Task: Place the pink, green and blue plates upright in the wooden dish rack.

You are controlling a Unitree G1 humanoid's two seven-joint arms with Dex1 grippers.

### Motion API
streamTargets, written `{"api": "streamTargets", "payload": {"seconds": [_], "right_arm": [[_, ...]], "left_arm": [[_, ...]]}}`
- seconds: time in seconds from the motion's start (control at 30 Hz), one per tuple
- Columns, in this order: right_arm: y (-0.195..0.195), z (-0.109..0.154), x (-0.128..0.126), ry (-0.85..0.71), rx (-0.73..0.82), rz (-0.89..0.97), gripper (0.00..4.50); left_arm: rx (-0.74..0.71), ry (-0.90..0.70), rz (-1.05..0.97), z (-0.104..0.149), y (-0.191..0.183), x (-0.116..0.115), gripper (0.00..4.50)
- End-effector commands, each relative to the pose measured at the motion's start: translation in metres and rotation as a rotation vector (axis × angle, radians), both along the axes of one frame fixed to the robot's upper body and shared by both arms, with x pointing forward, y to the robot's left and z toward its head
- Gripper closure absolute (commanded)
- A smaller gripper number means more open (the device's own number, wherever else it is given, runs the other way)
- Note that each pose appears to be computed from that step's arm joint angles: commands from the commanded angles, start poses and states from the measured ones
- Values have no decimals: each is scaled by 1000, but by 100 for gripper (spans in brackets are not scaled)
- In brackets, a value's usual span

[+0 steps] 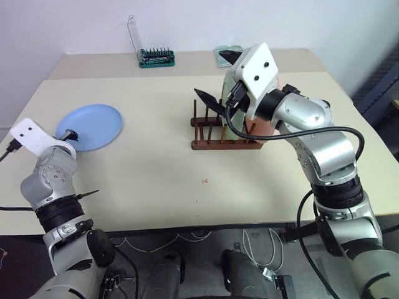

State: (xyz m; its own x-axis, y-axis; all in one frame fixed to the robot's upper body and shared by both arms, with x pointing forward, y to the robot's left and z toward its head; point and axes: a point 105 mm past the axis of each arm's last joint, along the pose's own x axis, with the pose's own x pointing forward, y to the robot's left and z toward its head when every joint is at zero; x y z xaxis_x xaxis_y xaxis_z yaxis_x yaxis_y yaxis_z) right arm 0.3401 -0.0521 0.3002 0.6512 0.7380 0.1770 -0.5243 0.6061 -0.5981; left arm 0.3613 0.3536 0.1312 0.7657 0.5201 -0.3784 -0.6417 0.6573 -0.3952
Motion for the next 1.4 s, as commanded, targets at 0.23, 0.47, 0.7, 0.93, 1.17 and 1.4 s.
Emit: {"api": "streamTargets", "payload": {"seconds": [0.23,0.47,0.7,0.93,1.17,1.4], "right_arm": [[-6,5,-6,-48,7,-17,0],[1,0,-7,-89,-54,-9,0],[48,-17,-8,-281,-275,95,0],[74,-26,13,-522,-481,57,0],[75,-23,35,-683,-592,-31,0],[73,-15,45,-710,-591,-84,181]], "left_arm": [[-177,-48,-6,-4,5,8,181],[131,-258,-162,72,-25,28,446],[413,-699,-467,181,-123,17,446],[389,-784,-572,206,-162,1,446],[339,-810,-636,211,-182,-11,446],[325,-816,-669,209,-192,-14,450]]}}
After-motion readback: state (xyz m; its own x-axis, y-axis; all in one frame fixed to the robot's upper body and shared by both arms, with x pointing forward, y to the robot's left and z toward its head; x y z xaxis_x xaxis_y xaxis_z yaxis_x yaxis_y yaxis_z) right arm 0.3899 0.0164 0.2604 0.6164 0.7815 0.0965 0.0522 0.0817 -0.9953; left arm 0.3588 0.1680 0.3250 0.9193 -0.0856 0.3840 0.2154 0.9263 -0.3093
